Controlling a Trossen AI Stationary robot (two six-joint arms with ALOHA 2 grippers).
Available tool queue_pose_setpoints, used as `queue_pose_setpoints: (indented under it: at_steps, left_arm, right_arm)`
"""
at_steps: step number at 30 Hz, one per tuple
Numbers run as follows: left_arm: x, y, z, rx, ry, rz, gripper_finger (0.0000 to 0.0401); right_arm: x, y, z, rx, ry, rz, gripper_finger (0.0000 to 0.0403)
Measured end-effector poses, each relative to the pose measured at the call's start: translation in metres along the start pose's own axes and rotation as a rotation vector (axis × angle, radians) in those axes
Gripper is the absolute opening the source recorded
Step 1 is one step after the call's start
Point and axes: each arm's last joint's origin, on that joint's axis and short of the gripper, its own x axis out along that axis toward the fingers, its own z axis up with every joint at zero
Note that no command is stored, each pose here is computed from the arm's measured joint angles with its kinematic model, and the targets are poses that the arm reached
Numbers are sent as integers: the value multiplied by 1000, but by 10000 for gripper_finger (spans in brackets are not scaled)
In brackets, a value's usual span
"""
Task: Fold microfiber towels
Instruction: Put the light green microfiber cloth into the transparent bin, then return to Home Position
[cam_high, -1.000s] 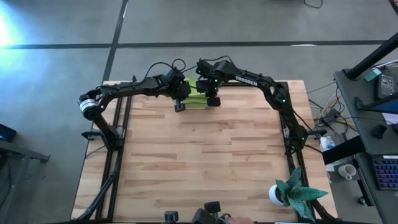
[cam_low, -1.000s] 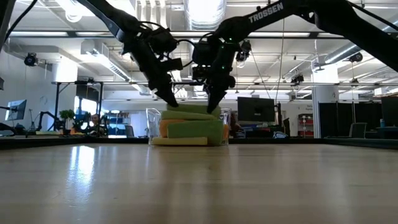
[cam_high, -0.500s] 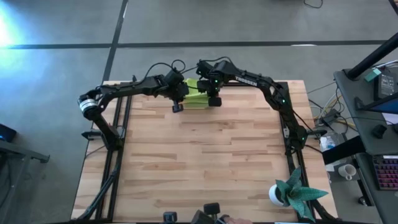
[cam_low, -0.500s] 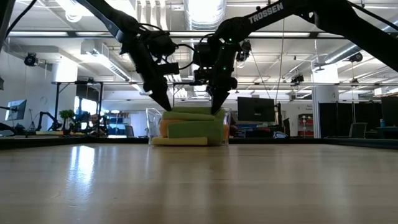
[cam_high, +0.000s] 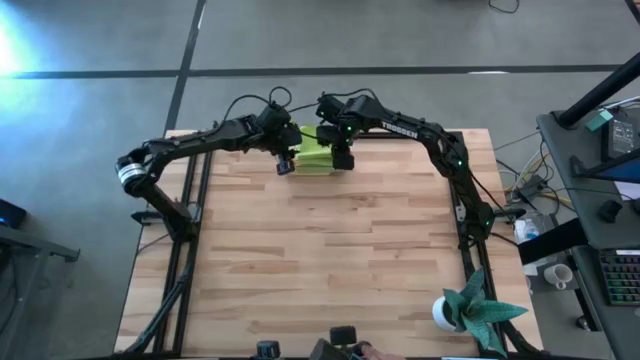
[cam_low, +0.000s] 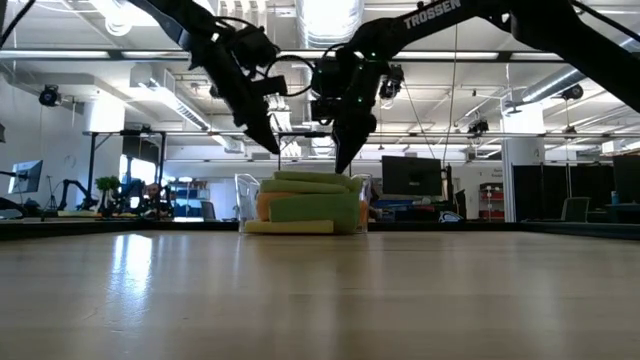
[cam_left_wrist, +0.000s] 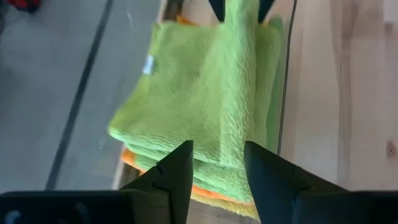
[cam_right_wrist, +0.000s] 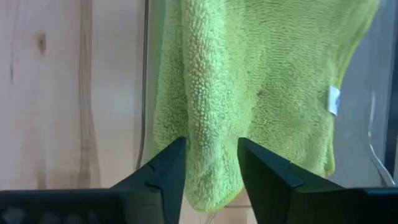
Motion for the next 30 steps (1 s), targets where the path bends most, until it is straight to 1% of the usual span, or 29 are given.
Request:
queue_pose_setpoints:
  at_steps: [5,9,12,15,19,21,26,30]
  left_arm:
    - [-25,2,5,-5,-59,37,128]
    - [-43,3,7,-91,-108,56,128]
    - [-55,-1,5,-146,-136,55,128]
    - [-65,-9,-1,-172,-151,42,128]
    - [-74,-23,-13,-198,-163,18,128]
    - [-78,-30,-19,-219,-173,6,128]
    - [-89,-48,-37,-247,-200,-20,127]
    - [-95,-61,-53,-272,-229,-42,127]
  right_arm:
    - [-13,2,0,50,-17,-10,160]
    - [-25,4,-2,113,-25,-14,170]
    - [-30,7,-4,169,-8,5,171]
    - [-33,10,-7,205,-9,76,167]
    - [-35,15,-6,243,-61,219,161]
    - [-36,18,-5,255,-78,263,159]
    - [-40,26,0,258,-89,281,152]
    - [-45,40,7,261,-95,289,144]
